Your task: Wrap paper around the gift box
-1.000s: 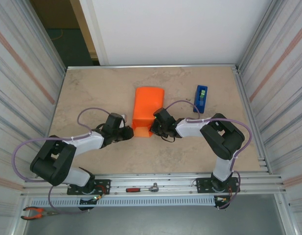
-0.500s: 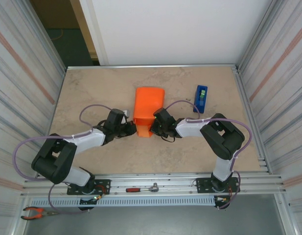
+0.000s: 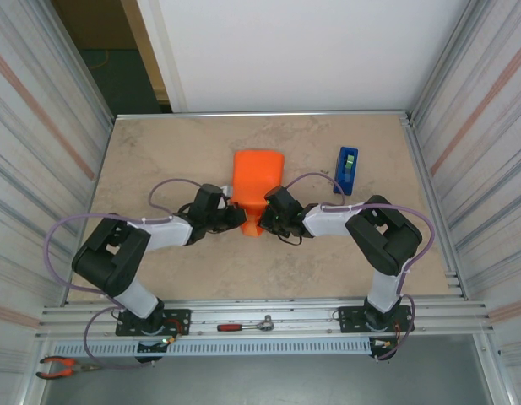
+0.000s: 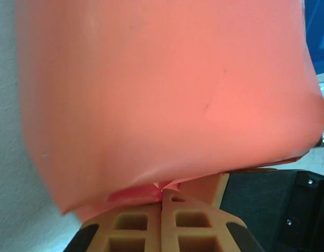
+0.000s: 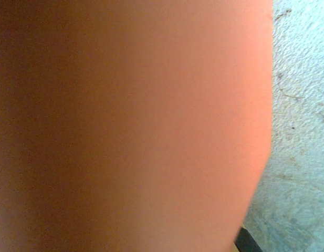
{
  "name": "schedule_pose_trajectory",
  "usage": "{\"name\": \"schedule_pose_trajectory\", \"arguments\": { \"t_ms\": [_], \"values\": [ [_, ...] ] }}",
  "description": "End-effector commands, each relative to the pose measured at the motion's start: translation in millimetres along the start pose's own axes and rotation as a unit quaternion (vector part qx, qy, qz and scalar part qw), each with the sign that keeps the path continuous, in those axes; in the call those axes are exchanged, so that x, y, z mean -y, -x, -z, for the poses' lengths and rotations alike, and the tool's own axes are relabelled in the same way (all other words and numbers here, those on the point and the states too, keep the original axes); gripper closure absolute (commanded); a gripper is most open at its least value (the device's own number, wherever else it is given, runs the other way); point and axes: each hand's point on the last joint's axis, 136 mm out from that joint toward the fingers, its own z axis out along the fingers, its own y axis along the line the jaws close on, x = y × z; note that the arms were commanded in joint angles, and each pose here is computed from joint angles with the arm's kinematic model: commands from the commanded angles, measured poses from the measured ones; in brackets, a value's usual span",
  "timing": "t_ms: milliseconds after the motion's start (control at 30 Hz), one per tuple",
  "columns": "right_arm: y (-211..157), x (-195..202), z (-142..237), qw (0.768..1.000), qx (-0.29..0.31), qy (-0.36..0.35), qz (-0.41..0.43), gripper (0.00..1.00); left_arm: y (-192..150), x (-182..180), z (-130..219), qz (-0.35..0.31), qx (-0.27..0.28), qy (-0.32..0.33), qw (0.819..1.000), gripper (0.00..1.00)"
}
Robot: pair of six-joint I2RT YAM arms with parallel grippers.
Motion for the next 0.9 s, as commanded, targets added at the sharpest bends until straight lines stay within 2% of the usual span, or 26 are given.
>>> {"name": "schedule_pose_trajectory", "arguments": {
  "t_ms": [0,133,233,333,500,867],
  "values": [
    [-24.1,31.6,-5.5,0.998,-0.035,-0.055,0.002,1.00,13.9,16.4,-3.6,-0.005,0.029,-0.029,0.999,1.00],
    [-24.5,31.9,-5.7,0.998,-0.035,-0.055,0.002,1.00,11.5,12.1,-11.9,-0.008,0.025,-0.027,0.999,1.00],
    [-24.1,31.1,-5.4,0.998,-0.035,-0.054,0.002,1.00,5.2,5.5,-16.6,-0.011,0.017,-0.020,1.000,0.77],
    [-23.7,30.1,-4.8,0.998,-0.034,-0.053,0.003,1.00,-0.9,-0.6,-18.8,-0.009,0.010,-0.016,1.000,0.64],
    [-24.4,30.3,-3.3,0.998,-0.034,-0.056,0.004,1.00,1.3,1.5,-20.9,-0.015,0.008,-0.019,1.000,0.60],
    [-22.8,27.4,2.8,0.998,-0.028,-0.057,0.008,1.00,0.2,6.6,-24.1,-0.025,-0.013,-0.018,0.999,0.57]
  ]
}}
